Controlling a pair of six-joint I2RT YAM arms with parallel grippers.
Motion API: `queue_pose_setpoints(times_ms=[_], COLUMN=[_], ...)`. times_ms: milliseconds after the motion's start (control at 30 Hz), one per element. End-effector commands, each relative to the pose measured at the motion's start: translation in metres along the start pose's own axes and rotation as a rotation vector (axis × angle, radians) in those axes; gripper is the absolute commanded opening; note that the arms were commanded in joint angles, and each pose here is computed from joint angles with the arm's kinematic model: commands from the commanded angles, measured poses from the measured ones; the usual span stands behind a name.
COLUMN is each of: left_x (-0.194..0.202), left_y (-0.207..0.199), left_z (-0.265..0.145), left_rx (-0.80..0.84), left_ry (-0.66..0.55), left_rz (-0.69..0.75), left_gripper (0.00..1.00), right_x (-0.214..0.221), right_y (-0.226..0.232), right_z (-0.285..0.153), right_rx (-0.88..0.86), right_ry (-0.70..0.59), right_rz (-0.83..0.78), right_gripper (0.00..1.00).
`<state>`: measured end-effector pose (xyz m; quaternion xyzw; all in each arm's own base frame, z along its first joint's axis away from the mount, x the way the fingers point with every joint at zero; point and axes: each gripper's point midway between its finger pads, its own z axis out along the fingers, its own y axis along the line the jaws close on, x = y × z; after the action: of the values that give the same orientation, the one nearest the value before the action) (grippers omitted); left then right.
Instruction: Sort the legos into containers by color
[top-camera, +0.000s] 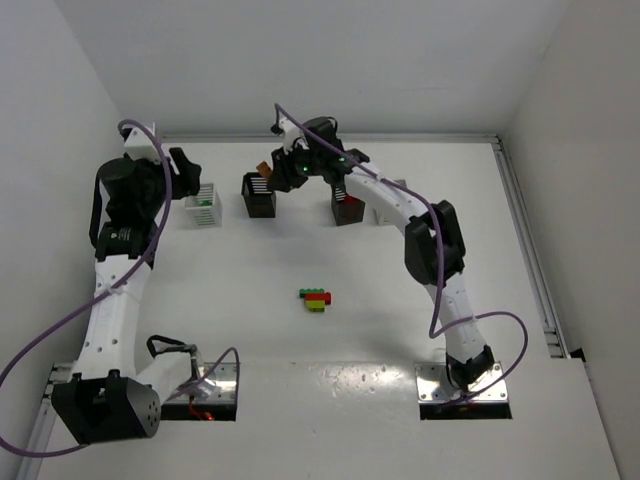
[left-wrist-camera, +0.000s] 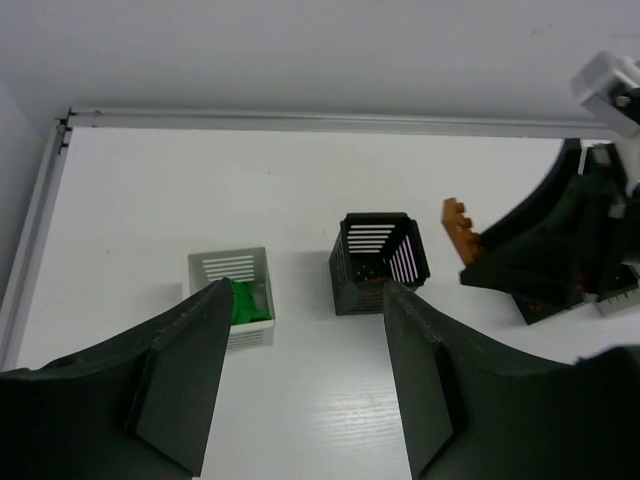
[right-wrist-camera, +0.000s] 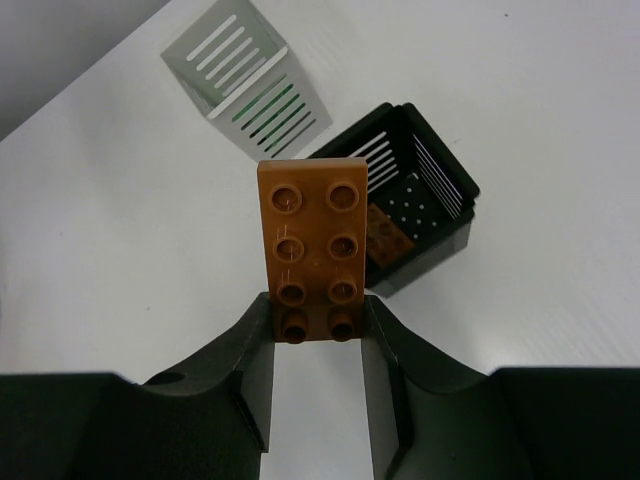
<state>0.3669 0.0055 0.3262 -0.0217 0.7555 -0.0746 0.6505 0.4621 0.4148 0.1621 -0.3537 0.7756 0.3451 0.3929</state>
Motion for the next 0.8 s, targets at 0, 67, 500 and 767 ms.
queue_pose_setpoints(times_ms=[0,67,500,767], left_x=[0.006,0.009,0.02,0.02], left_y=[-0.007,-0.012,-0.019,-0.017], left_z=[-0.008,-0.01,-0.016,-0.016], left_rx=[0.04,0.062,0.098,0.09], left_ry=[0.028,0.032,0.065,0.063], left_rz=[-0.009,-0.019,-0.035,-0.025], left_gripper=[0.67,0.67,0.67,0.67], right_x=[-0.039,-0.048,-0.038,-0.032], right_y=[0.008,0.009,-0.019,-0.014], right_z=[0.014,0.022,0.057,0.063], right_rx=[0.004,0.005,0.143,0.127], right_ry=[-0.114,-0.145,-0.154,-0.143], right_rz=[-0.057,-0.087,-0.132,-0.152], right_gripper=[0.0,0.0,0.14,0.4])
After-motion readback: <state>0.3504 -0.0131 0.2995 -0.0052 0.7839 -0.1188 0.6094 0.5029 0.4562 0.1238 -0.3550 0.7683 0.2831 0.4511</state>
